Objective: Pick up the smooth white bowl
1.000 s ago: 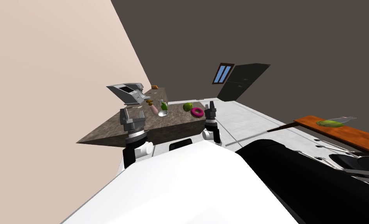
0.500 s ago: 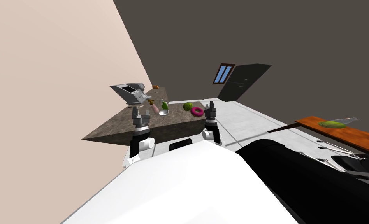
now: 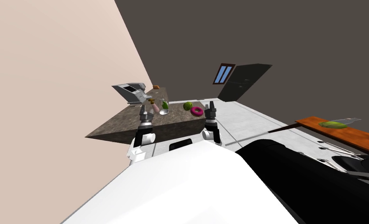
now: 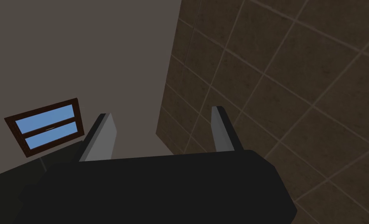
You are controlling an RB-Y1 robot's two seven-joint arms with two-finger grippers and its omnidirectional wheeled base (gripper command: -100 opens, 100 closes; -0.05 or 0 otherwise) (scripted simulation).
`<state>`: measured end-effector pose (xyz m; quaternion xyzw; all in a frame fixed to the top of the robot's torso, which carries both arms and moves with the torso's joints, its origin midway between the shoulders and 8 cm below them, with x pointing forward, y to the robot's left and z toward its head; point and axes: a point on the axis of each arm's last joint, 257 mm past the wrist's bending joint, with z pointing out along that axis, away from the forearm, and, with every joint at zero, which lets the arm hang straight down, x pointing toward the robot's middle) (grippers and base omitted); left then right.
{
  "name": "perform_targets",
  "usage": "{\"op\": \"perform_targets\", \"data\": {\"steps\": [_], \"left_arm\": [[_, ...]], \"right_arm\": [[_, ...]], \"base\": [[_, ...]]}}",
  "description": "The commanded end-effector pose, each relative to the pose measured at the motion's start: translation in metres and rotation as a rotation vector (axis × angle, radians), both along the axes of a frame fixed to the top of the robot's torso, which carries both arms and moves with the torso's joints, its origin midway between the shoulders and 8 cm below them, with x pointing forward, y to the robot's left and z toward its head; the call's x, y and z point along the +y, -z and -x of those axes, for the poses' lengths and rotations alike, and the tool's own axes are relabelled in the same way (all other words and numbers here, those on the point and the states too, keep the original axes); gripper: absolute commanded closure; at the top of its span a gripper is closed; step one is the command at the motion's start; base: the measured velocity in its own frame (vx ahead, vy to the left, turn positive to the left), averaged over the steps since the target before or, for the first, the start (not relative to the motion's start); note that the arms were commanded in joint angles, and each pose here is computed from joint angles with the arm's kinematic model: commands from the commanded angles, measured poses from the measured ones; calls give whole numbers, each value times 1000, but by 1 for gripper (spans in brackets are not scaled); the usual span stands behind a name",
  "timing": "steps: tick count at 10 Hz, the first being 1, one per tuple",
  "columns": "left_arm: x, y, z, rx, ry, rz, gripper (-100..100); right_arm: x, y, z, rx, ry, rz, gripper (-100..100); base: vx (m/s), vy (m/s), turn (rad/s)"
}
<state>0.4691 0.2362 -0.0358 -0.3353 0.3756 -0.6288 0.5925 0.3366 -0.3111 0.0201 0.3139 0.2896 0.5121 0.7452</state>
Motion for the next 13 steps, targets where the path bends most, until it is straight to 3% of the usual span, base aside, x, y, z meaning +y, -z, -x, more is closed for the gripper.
{"op": "perform_targets", "data": {"steps": [1,7,9,10,13], "left_arm": [[0,12,-20,53,8,-15,-100],[2,49,-81,219,10,-47,-100],[3,58,-87,241,8,-49,-100],[6,65,-103,285,4,-56,-100],[11,84,-124,359,-6,-62,-100]], "right_arm": [[0,0,0,0,0,0,0],[0,0,0,0,0,0,0],[0,0,0,0,0,0,0],[0,0,0,0,0,0,0],[0,0,0,0,0,0,0]], "base": [[-47,-5,10],[-21,-10,-2],[-13,-6,-2],[-17,-6,-10],[-18,-11,-10]]}}
